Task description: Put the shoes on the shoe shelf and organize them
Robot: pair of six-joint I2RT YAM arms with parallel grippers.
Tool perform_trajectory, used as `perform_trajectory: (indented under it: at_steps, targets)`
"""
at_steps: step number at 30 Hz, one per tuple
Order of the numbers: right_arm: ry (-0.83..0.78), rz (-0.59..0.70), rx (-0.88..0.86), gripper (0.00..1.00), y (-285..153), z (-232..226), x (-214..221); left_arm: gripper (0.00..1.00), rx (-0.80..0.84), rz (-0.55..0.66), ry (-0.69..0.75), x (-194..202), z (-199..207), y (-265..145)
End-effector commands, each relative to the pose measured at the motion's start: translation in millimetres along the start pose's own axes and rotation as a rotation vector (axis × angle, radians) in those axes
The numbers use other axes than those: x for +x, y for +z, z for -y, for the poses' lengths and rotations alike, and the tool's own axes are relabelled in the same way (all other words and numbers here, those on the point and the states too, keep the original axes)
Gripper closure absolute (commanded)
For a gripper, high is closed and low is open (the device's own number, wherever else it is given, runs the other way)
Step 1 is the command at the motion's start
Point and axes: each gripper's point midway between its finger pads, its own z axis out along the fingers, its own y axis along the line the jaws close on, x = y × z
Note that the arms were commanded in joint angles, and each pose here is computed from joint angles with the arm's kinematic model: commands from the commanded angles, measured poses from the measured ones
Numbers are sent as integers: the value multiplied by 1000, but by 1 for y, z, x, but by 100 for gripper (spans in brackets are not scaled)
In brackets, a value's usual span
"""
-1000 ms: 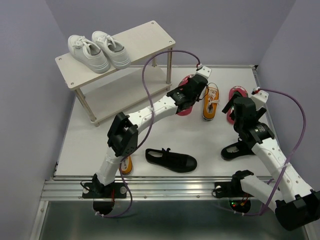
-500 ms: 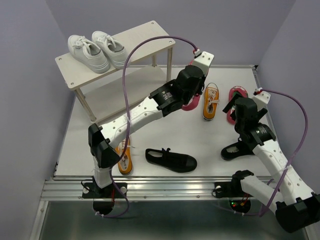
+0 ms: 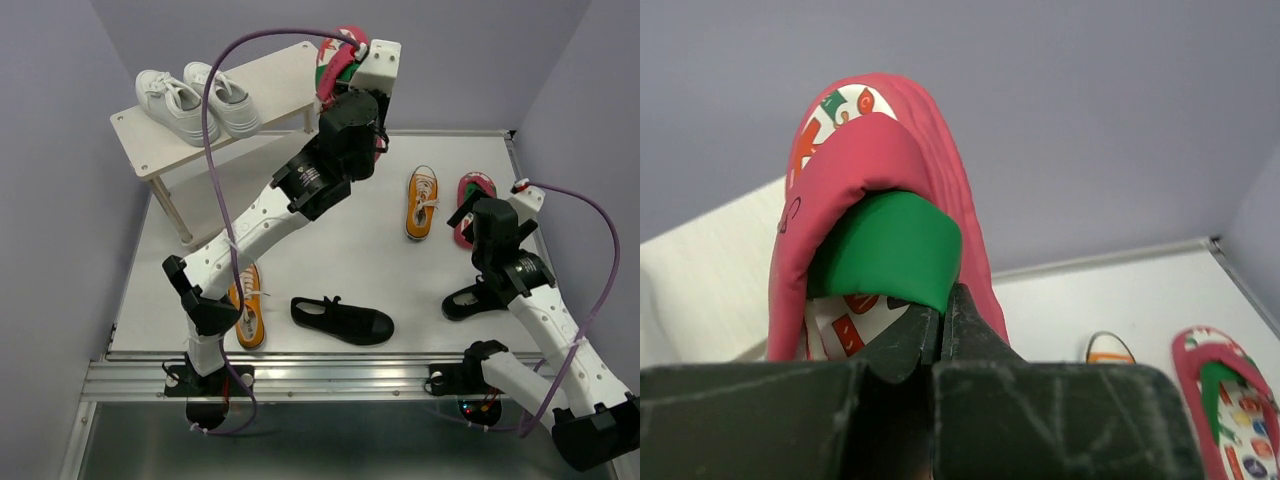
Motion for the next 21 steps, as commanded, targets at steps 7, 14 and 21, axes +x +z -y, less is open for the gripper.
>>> perform_trajectory:
  at_steps: [7,14,21]
  targets:
    - [24,7,-4,0,-1,0,-1,100,-296,163,-62,-65,-91,17]
    - [21,1,-5,0,0,-2,0,100,-321,167,-78,-51,-119,49]
    - [7,-5,1,0,3,-3,1,100,-321,159,-55,-31,-126,74]
